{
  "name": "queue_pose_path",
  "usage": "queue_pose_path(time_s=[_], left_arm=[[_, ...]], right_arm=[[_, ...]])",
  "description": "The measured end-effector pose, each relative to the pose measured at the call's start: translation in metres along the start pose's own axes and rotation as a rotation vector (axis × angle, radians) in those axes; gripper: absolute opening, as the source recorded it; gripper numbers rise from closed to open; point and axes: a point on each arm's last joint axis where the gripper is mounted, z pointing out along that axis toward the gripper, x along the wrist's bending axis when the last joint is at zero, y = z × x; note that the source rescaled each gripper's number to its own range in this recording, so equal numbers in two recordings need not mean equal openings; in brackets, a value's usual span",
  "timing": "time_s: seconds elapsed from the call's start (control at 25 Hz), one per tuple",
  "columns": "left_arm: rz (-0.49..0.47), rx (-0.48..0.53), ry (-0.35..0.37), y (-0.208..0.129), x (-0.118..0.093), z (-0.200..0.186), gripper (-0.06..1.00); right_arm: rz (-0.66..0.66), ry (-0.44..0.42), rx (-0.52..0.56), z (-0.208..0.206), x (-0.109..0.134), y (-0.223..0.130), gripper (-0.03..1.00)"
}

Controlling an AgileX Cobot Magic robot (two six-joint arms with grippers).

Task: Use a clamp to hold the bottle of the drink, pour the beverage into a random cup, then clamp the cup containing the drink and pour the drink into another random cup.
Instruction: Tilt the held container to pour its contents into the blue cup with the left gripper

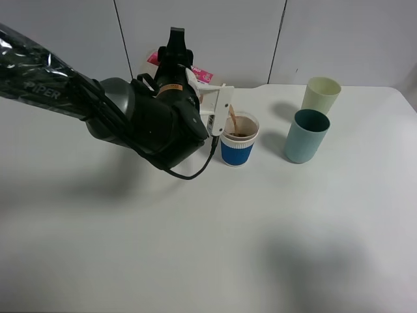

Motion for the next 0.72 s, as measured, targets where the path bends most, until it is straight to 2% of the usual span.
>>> queue_pose_path(time_s=[0.36,0.72], left_arm=[[0.049,-0.025,0.03,0.0023,0.0027,0.0,0.05],[0.094,-0.089,0.105,0.0084,0.0092,-0.0007,0.05]], right_arm=[[0.0,0.0,0.0,0.0,0.0,0.0,1.0],[0.0,0.0,0.0,0.0,0.0,0.0,1.0]])
